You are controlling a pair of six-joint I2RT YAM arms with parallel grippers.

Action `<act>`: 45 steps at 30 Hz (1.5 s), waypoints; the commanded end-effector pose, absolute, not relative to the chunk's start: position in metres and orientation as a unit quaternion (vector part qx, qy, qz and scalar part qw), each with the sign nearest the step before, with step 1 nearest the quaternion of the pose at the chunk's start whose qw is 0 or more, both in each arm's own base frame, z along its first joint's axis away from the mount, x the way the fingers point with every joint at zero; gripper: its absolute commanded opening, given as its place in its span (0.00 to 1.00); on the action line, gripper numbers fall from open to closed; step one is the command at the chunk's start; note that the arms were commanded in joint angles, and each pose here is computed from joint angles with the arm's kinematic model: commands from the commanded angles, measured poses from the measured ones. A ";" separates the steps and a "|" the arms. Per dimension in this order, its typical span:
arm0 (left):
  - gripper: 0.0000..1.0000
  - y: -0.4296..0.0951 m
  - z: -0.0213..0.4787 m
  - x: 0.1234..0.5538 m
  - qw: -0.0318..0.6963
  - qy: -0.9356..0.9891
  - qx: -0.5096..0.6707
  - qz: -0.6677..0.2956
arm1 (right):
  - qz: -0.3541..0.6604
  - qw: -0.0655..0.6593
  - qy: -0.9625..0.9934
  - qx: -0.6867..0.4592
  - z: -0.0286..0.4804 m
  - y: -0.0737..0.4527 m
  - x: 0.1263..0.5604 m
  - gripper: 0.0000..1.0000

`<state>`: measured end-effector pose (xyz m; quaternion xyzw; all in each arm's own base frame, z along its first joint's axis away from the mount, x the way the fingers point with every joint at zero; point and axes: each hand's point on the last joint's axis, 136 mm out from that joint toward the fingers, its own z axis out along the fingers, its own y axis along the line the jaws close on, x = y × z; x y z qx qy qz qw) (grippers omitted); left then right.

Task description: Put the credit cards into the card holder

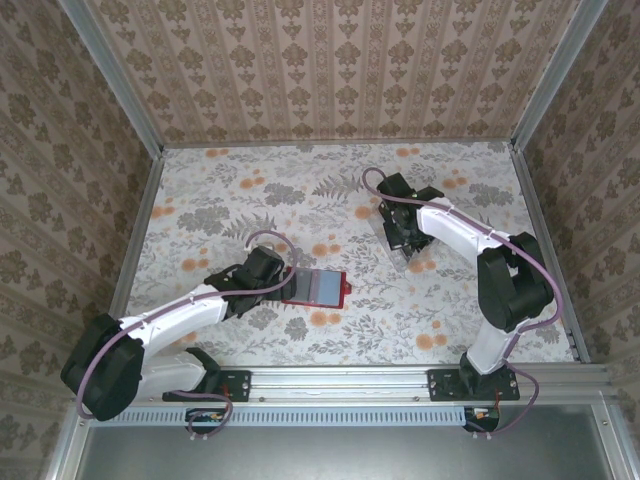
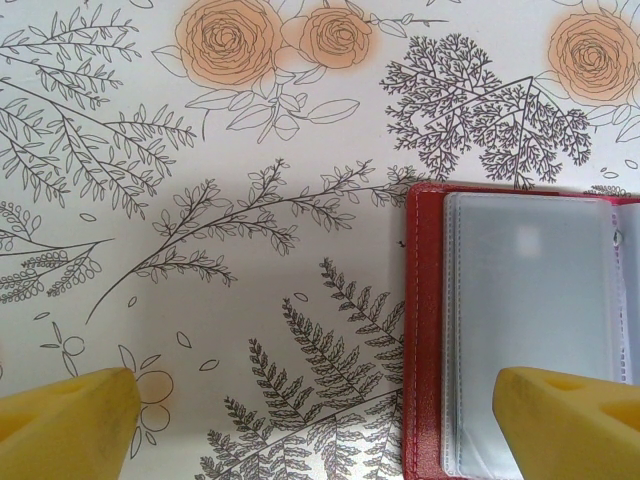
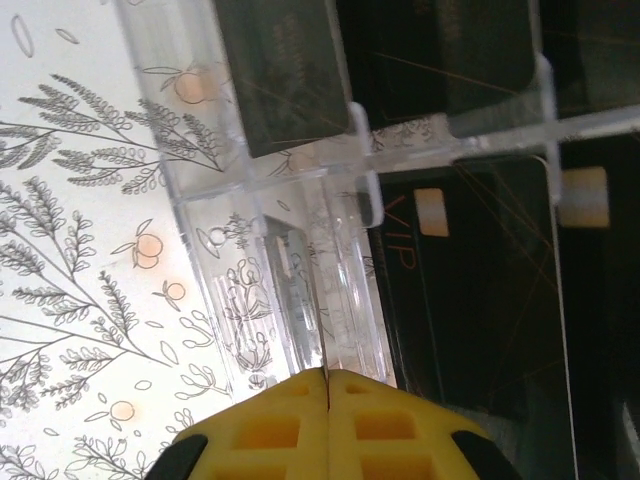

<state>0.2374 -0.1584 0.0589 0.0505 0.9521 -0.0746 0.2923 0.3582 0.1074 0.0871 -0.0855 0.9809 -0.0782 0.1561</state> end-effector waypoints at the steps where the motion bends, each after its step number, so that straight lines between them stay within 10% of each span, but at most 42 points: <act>1: 1.00 -0.164 0.065 0.239 0.294 0.951 0.063 -0.076 | -0.050 0.172 0.979 -0.102 0.101 0.117 0.362 0.05; 24: 1.00 -0.156 0.062 0.241 0.298 0.951 0.056 -0.056 | 0.188 0.265 0.945 -0.034 0.188 0.187 0.331 0.00; 45: 1.00 -0.153 0.064 0.242 0.306 0.949 0.045 -0.055 | 0.223 0.245 0.940 0.087 0.087 0.318 0.286 0.00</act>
